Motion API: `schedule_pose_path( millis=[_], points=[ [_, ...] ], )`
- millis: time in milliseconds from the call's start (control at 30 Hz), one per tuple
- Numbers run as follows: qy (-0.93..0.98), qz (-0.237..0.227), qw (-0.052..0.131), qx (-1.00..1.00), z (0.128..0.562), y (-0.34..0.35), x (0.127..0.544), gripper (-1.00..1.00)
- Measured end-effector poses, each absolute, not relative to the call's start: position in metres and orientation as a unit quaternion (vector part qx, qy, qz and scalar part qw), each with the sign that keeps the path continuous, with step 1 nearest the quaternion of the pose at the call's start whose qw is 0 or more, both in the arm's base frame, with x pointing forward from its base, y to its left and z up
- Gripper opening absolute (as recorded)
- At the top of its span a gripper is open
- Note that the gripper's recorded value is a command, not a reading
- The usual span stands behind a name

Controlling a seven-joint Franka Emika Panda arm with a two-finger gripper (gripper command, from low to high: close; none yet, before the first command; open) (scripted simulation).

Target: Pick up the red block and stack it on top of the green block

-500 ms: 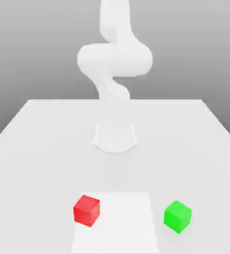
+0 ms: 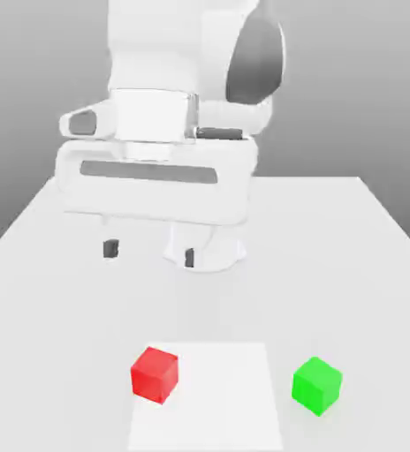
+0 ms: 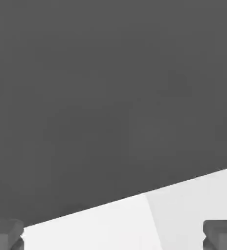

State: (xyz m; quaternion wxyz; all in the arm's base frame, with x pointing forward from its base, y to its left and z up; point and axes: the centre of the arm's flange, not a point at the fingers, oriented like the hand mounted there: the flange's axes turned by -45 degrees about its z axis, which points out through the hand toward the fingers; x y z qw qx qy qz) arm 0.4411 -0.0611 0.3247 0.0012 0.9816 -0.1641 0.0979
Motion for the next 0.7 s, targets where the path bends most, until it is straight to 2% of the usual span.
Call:
schedule_pose_path(
  millis=[167, 367, 400, 600, 700],
  points=[
    [-0.210, 0.015, 0.000, 0.978, 0.225, -0.074, 0.405, 0.00],
    [-0.215, 0.000, 0.000, 0.977, 0.155, -0.073, 0.398, 0.00],
    [-0.215, 0.000, 0.000, 0.977, 0.148, -0.073, 0.397, -1.00],
    [-0.215, 0.000, 0.000, 0.977, 0.144, -0.072, 0.397, -1.00],
    [-0.215, 0.000, 0.000, 0.977, 0.163, -0.073, 0.398, -1.00]
  ],
)
